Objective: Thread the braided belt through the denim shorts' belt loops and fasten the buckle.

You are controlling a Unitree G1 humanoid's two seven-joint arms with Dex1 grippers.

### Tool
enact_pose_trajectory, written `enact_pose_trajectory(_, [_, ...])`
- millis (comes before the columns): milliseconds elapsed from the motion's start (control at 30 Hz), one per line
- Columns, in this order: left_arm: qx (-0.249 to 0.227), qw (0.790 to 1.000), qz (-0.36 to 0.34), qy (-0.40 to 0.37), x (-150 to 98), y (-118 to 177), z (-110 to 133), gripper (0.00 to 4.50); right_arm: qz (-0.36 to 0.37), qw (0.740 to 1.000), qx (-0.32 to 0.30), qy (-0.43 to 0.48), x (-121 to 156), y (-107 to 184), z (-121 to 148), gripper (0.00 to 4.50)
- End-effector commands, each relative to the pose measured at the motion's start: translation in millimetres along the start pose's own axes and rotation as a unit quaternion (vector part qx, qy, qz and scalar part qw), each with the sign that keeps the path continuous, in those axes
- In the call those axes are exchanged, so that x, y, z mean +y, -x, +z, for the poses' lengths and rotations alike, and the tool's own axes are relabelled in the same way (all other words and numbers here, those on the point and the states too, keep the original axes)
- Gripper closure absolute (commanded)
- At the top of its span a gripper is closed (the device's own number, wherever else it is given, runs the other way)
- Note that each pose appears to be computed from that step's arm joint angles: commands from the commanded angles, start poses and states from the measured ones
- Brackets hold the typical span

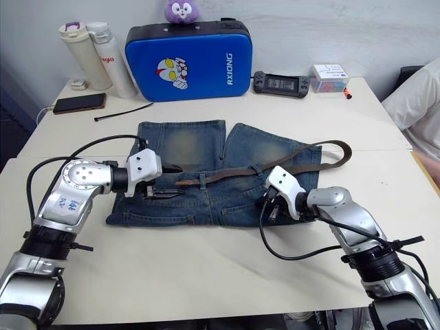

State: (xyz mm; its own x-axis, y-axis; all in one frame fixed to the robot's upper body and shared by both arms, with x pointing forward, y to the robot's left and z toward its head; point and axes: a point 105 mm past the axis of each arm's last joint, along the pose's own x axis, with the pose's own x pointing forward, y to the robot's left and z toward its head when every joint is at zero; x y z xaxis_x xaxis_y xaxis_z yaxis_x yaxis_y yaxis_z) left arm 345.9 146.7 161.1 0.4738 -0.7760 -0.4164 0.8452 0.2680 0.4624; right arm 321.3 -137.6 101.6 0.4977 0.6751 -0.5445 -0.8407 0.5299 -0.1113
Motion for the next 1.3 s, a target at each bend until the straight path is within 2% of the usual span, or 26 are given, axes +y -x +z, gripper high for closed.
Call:
enact_pose_trajectory(33, [0.005, 0.999, 0.006, -0.031, 5.8, 2.6, 3.0, 2.56, -0.052, 0.995, 0.074, -0.042, -11.7, 4.4, -41.0, 4.50])
enact_pose_trajectory(167, [0.001, 0.999, 0.003, -0.033, 5.1, 2.6, 3.5, 4.26, -0.055, 0.995, 0.072, -0.042, -11.7, 5.7, -40.6, 4.50])
enact_pose_trajectory(200, [-0.001, 0.999, 0.001, -0.033, 5.0, 3.1, 4.6, 4.48, -0.056, 0.995, 0.072, -0.042, -11.8, 5.9, -40.4, 4.50])
enact_pose_trajectory(333, [-0.008, 1.000, 0.001, -0.030, 6.2, 11.9, 7.2, 4.48, -0.058, 0.995, 0.073, -0.042, -12.7, 5.7, -39.8, 4.50])
enact_pose_trajectory(767, [0.078, 0.995, 0.058, -0.022, 7.5, 70.5, -27.4, 4.48, -0.047, 0.995, 0.078, -0.035, -15.1, 3.0, -37.3, 4.50])
enact_pose_trajectory(1067, [0.109, 0.988, 0.109, -0.013, 15.8, 79.4, -43.6, 4.48, -0.035, 0.996, 0.076, -0.026, -13.8, 0.2, -30.5, 4.50])
enact_pose_trajectory(1133, [0.115, 0.986, 0.118, -0.006, 17.7, 86.6, -47.8, 3.65, -0.035, 0.996, 0.076, -0.025, -14.2, 2.3, -29.7, 4.50])
enact_pose_trajectory(1233, [0.116, 0.986, 0.121, 0.006, 16.5, 93.4, -50.4, 2.68, -0.036, 0.996, 0.077, -0.023, -15.9, 5.9, -29.4, 4.50])
enact_pose_trajectory(1267, [0.112, 0.986, 0.120, 0.013, 15.5, 93.7, -49.9, 2.18, -0.037, 0.996, 0.077, -0.022, -16.4, 6.9, -29.0, 4.50])
enact_pose_trajectory(1300, [0.101, 0.988, 0.116, 0.029, 12.8, 94.0, -48.1, 1.87, -0.037, 0.996, 0.077, -0.021, -17.0, 8.4, -27.5, 4.50])
